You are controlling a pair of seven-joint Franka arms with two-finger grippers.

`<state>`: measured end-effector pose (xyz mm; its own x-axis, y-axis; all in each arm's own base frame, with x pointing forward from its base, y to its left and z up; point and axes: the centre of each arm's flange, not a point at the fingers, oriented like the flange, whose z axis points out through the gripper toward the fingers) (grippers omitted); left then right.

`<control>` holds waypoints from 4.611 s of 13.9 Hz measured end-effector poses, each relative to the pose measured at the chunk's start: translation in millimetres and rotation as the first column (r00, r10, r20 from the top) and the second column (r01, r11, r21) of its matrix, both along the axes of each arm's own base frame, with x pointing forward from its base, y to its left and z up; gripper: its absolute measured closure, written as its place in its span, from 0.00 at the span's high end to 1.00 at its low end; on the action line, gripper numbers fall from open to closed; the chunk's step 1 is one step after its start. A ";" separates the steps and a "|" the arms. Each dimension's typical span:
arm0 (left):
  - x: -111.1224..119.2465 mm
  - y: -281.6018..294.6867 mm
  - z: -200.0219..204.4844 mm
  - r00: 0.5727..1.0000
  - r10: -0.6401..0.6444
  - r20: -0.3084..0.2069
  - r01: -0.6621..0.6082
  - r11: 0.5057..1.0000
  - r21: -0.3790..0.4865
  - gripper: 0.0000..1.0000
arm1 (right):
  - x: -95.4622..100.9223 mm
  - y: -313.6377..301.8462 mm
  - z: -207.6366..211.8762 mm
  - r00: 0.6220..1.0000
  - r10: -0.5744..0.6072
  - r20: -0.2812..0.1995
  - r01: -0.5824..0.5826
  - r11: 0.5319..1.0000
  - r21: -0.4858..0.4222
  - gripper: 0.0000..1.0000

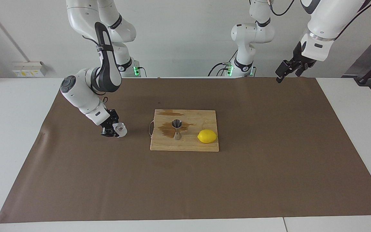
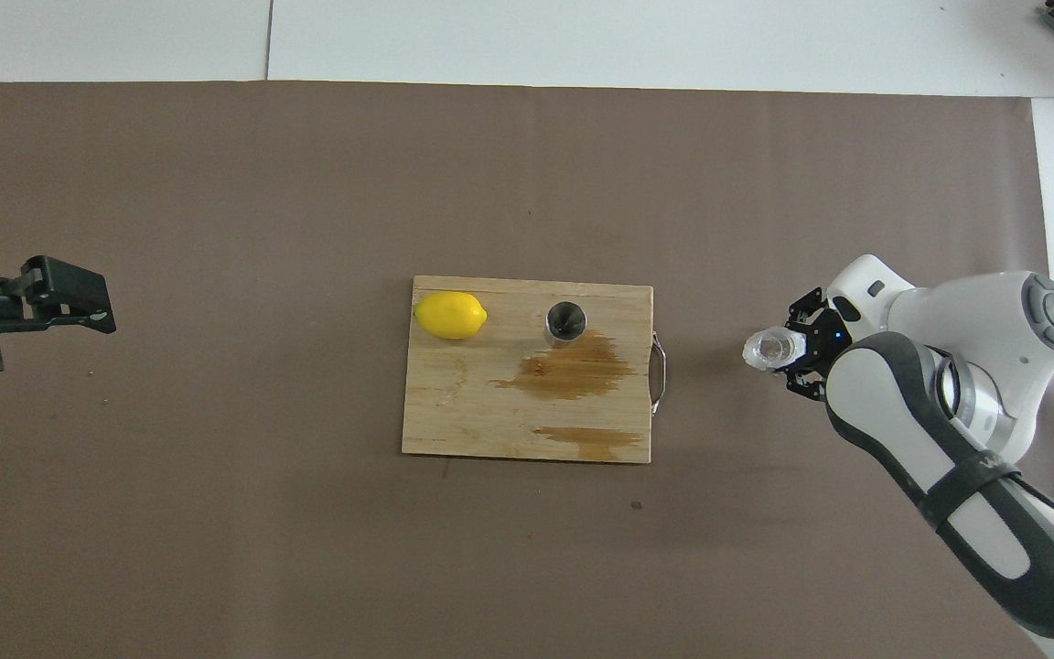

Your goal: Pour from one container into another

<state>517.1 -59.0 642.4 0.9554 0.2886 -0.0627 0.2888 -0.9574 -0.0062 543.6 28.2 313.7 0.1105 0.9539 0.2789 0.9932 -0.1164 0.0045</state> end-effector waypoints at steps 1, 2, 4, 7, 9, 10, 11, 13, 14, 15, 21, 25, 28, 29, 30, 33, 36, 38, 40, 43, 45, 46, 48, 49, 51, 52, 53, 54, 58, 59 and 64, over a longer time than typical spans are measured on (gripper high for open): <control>-0.5 5.3 1.7 1.000 0.010 0.002 -0.010 1.000 0.000 1.00 | 0.7 15.2 8.5 1.000 -0.015 0.004 0.015 1.000 0.002 0.48; -0.7 12.3 3.1 1.000 0.021 0.004 -0.021 1.000 0.000 1.00 | 1.0 28.7 15.3 0.999 -0.032 0.006 0.032 0.999 0.005 0.48; -0.3 21.3 3.9 0.999 0.034 0.007 -0.034 0.999 -0.001 1.00 | 3.2 55.8 27.5 0.998 -0.058 0.009 0.058 0.998 0.010 0.48; 0.2 20.5 4.2 0.999 0.032 0.011 -0.032 0.999 -0.001 1.00 | 7.2 94.1 44.2 0.993 -0.116 0.013 0.117 0.993 -0.030 0.48; -0.1 17.5 4.1 1.000 0.027 0.011 -0.027 1.000 0.000 1.00 | 10.3 123.8 59.0 0.987 -0.156 0.036 0.159 0.985 -0.074 0.48; -0.1 17.0 4.0 1.000 0.026 0.011 -0.026 1.000 0.000 1.00 | 11.9 138.9 67.2 0.984 -0.168 0.053 0.172 0.980 -0.099 0.48; -0.1 17.2 4.0 1.000 0.026 0.011 -0.026 1.000 0.000 1.00 | 14.1 151.6 75.6 0.983 -0.169 0.069 0.177 0.976 -0.130 0.48; 0.0 18.5 3.9 1.000 0.029 0.011 -0.029 1.000 0.000 1.00 | 20.8 173.6 94.1 0.984 -0.153 0.093 0.168 0.969 -0.181 0.48; 0.0 19.0 3.9 1.000 0.030 0.011 -0.030 1.000 -0.001 1.00 | 23.9 182.2 102.1 0.984 -0.152 0.098 0.168 0.967 -0.192 0.48; 0.1 19.2 4.0 0.999 0.030 0.012 -0.030 1.000 -0.001 1.00 | 25.9 191.7 108.9 0.984 -0.146 0.105 0.165 0.965 -0.205 0.48; 0.0 11.0 4.4 0.996 -0.084 0.018 0.084 0.996 -0.004 1.00 | 16.8 258.9 122.6 0.979 -0.076 0.191 0.140 0.926 -0.351 0.48; 1.6 27.4 4.6 0.964 -0.263 0.025 0.263 0.965 -0.013 1.00 | 9.9 285.0 114.2 0.972 -0.009 0.234 0.108 0.904 -0.413 0.48; 3.1 26.3 5.8 0.961 -0.275 0.039 0.276 0.961 -0.010 1.00 | 4.5 297.1 108.9 0.964 0.006 0.264 0.116 0.888 -0.445 0.48; 3.3 24.9 6.0 0.960 -0.278 0.042 0.278 0.961 -0.009 1.00 | 3.5 299.4 107.4 0.962 0.022 0.272 0.110 0.881 -0.460 0.48; 3.3 23.7 6.1 0.959 -0.280 0.043 0.280 0.960 -0.009 1.00 | 2.9 300.6 106.3 0.960 0.037 0.279 0.104 0.874 -0.474 0.48; 3.2 21.4 6.0 0.958 -0.284 0.043 0.284 0.959 -0.008 1.00 | 1.5 301.2 104.3 0.955 0.074 0.288 0.090 0.851 -0.517 0.48; 3.2 21.9 6.0 0.958 -0.285 0.043 0.285 0.958 -0.008 1.00 | -4.1 307.3 102.5 0.952 0.104 0.289 0.075 0.834 -0.547 0.48; 3.3 22.8 6.0 0.958 -0.283 0.043 0.284 0.959 -0.008 1.00 | -5.7 309.1 102.1 0.952 0.108 0.287 0.071 0.832 -0.550 0.48; 3.3 23.8 6.0 0.959 -0.281 0.043 0.282 0.959 -0.009 1.00 | -7.3 310.8 101.7 0.952 0.113 0.285 0.068 0.829 -0.555 0.48; 3.3 24.1 5.3 0.959 -0.281 0.041 0.281 0.960 -0.009 1.00 | -11.6 316.3 101.2 0.951 0.126 0.282 0.058 0.825 -0.562 0.48; 3.4 26.0 5.2 0.960 -0.277 0.040 0.278 0.961 -0.009 1.00 | -12.7 317.2 100.8 0.952 0.128 0.280 0.056 0.823 -0.566 0.48; 3.5 27.0 5.2 0.960 -0.276 0.040 0.276 0.961 -0.009 1.00 | -12.7 317.1 100.8 0.952 0.128 0.279 0.056 0.822 -0.566 0.48; 3.5 27.5 5.2 0.961 -0.275 0.040 0.275 0.961 -0.009 1.00 | -12.4 316.8 101.0 0.952 0.119 0.283 0.065 0.824 -0.564 0.48; 3.5 27.2 5.1 0.961 -0.275 0.040 0.276 0.961 -0.009 1.00 | -12.2 316.5 101.1 0.952 0.112 0.285 0.071 0.824 -0.562 0.48; 3.4 26.8 5.1 0.960 -0.276 0.040 0.276 0.961 -0.009 1.00 | -11.7 316.0 102.0 0.952 0.095 0.291 0.088 0.827 -0.556 0.48; 3.4 26.8 5.1 0.960 -0.276 0.040 0.276 0.961 -0.009 1.00 | -11.6 315.6 102.6 0.953 0.075 0.295 0.104 0.831 -0.547 0.48; 3.4 26.9 5.1 0.960 -0.276 0.040 0.276 0.961 -0.009 1.00 | -11.6 315.1 103.2 0.954 0.058 0.295 0.116 0.835 -0.538 0.48; 3.4 26.9 5.1 0.960 -0.276 0.040 0.276 0.961 -0.009 1.00 | -11.7 315.0 103.7 0.955 0.048 0.293 0.121 0.838 -0.532 0.48; 3.4 26.9 5.1 0.960 -0.276 0.040 0.276 0.961 -0.009 1.00 | -8.6 308.9 107.6 0.957 0.011 0.290 0.145 0.847 -0.511 0.48; 3.5 27.0 5.1 0.960 -0.276 0.040 0.276 0.961 -0.009 1.00 | -7.7 307.1 108.8 0.959 -0.006 0.283 0.153 0.853 -0.499 0.48; 3.4 26.9 5.1 0.960 -0.276 0.040 0.276 0.961 -0.009 1.00 | -5.4 302.8 113.8 0.960 -0.034 0.279 0.169 0.863 -0.477 0.48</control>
